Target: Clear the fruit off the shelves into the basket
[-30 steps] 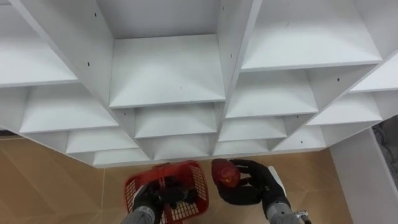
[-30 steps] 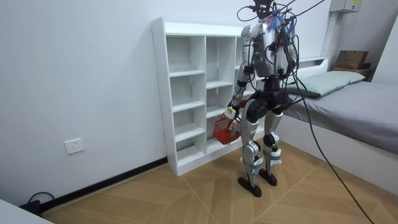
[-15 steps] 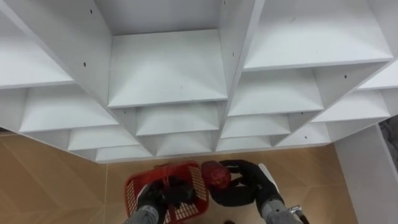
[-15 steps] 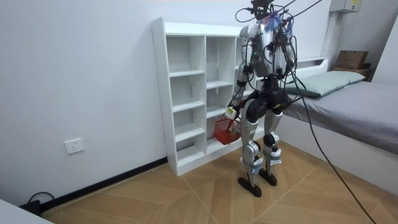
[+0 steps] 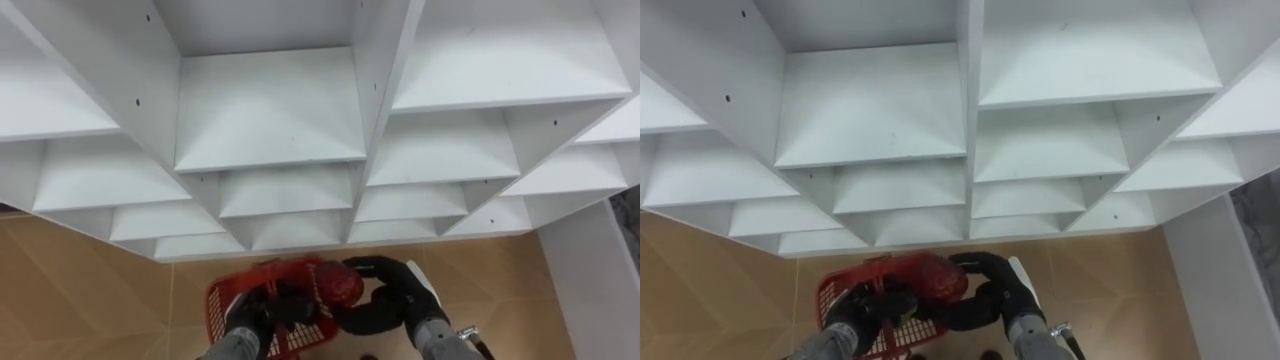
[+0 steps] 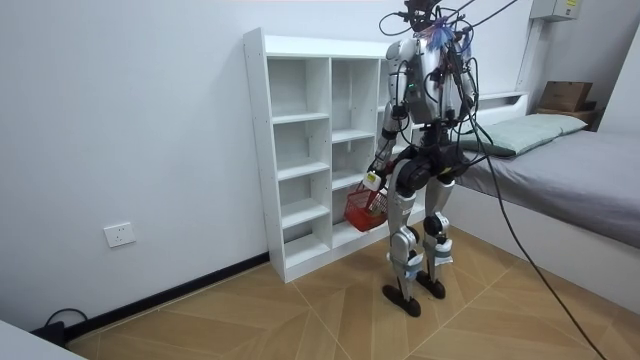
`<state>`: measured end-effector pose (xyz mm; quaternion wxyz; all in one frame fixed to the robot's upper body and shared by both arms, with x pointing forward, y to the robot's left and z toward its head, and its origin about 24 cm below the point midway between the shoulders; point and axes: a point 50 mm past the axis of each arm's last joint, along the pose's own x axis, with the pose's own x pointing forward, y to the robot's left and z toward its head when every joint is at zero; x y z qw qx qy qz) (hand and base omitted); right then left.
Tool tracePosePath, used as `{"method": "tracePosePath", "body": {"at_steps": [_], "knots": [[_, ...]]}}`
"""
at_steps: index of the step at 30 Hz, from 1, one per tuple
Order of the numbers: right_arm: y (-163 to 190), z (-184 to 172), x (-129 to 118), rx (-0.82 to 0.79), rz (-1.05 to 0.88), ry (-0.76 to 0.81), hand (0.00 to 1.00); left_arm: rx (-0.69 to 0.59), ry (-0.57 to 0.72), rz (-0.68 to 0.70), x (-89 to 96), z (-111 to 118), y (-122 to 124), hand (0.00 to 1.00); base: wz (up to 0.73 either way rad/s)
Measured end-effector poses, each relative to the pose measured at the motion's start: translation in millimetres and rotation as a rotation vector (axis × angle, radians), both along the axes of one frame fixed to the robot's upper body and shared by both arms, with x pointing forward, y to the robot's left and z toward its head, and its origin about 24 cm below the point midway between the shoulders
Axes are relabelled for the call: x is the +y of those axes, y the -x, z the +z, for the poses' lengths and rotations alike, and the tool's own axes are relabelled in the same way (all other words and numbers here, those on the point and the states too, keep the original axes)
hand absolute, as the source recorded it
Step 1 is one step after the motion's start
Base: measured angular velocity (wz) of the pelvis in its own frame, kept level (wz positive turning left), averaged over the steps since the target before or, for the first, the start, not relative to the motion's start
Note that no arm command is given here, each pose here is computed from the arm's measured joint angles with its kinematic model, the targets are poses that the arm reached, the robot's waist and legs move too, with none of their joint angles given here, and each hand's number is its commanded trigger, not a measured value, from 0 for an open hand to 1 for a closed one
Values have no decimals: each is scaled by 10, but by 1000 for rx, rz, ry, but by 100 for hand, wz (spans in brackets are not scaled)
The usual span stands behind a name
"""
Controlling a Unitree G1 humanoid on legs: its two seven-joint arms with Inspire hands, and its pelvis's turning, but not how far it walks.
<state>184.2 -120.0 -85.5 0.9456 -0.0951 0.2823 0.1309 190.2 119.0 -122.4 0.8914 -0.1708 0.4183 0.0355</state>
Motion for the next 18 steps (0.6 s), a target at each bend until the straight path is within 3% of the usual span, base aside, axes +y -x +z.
{"method": "tracePosePath", "body": {"at_steps": [18], "knots": [[-22,13,-13,0,27,-9,100,-39,13,-13,-35,64,-56,100,0]]}}
